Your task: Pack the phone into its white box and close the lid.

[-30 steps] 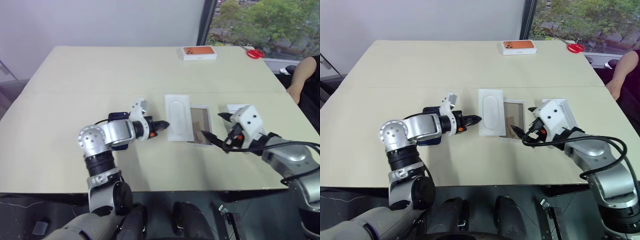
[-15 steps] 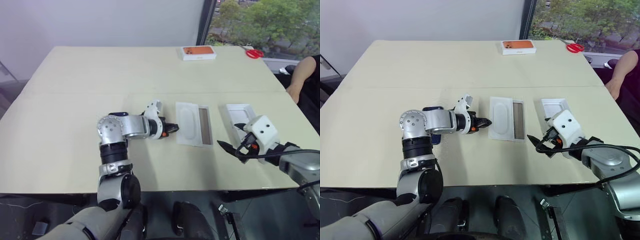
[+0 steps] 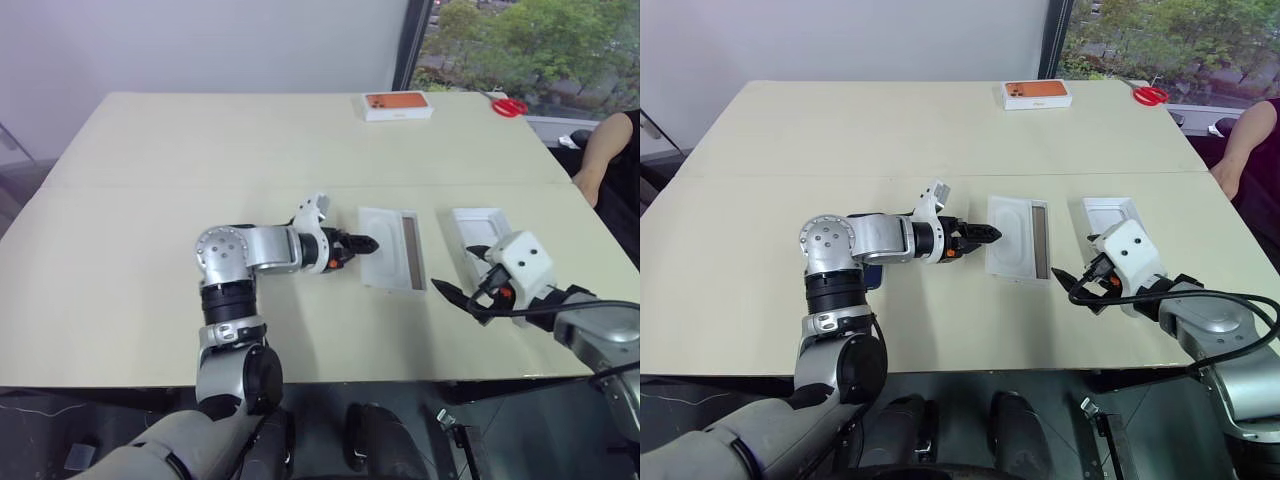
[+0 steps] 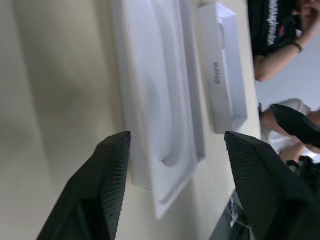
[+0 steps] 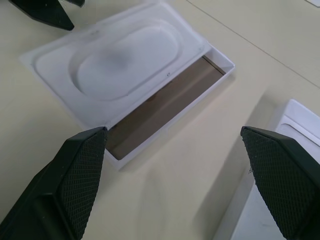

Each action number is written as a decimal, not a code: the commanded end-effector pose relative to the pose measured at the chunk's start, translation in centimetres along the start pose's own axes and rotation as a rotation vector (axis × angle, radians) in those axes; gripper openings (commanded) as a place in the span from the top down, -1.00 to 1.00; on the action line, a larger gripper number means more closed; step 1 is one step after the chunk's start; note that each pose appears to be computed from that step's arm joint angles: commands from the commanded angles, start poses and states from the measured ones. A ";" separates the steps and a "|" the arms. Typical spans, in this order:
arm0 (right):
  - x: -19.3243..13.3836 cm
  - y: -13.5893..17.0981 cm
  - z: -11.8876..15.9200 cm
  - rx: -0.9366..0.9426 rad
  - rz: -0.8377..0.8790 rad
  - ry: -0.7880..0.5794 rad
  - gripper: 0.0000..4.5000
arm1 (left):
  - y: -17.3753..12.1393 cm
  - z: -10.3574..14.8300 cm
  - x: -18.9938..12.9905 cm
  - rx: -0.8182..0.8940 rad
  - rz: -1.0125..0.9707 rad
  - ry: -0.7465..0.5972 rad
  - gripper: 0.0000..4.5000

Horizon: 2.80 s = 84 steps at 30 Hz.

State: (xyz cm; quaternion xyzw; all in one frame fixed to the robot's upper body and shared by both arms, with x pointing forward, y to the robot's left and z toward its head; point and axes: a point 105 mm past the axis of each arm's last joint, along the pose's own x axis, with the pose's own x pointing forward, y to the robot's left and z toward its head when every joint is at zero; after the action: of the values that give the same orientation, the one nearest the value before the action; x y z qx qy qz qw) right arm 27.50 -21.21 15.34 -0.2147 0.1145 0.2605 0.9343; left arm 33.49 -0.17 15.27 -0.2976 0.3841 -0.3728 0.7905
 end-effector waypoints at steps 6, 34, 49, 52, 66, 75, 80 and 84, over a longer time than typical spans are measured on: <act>2.2 1.2 4.0 0.020 0.040 -0.129 -0.62 | 1.2 2.9 -5.0 0.141 -0.005 -0.197 -0.29; 10.0 -0.2 0.9 0.141 -0.199 0.249 0.99 | 5.0 -1.3 -11.3 0.970 -0.074 -0.173 -0.29; 11.2 -0.8 1.0 0.071 -0.240 0.202 0.99 | 4.9 -1.2 -10.8 0.957 -0.078 -0.191 -0.29; 12.1 -1.4 1.2 0.078 -0.272 0.181 0.99 | 4.8 -1.2 -10.7 0.953 -0.080 -0.198 -0.29; 15.5 -3.3 1.6 0.151 -0.392 0.147 0.99 | 4.6 -1.2 -10.6 0.941 -0.072 -0.222 -0.29; 13.7 -0.7 1.4 0.120 -0.195 0.143 0.99 | 4.7 -1.2 -10.8 0.935 -0.060 -0.228 -0.29; 11.6 2.7 0.9 0.117 0.016 0.179 0.99 | 4.9 -1.0 -10.9 0.932 -0.055 -0.227 -0.29; 10.4 4.6 1.2 0.091 0.140 0.191 0.99 | 5.1 -0.8 -11.0 0.930 -0.049 -0.227 -0.29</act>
State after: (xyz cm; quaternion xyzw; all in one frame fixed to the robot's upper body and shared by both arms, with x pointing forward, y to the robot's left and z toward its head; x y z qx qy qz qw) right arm 34.70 -13.57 11.00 -0.1866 0.2334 0.2655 0.9166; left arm 29.84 11.18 14.14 0.0329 0.0988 -0.4897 0.8657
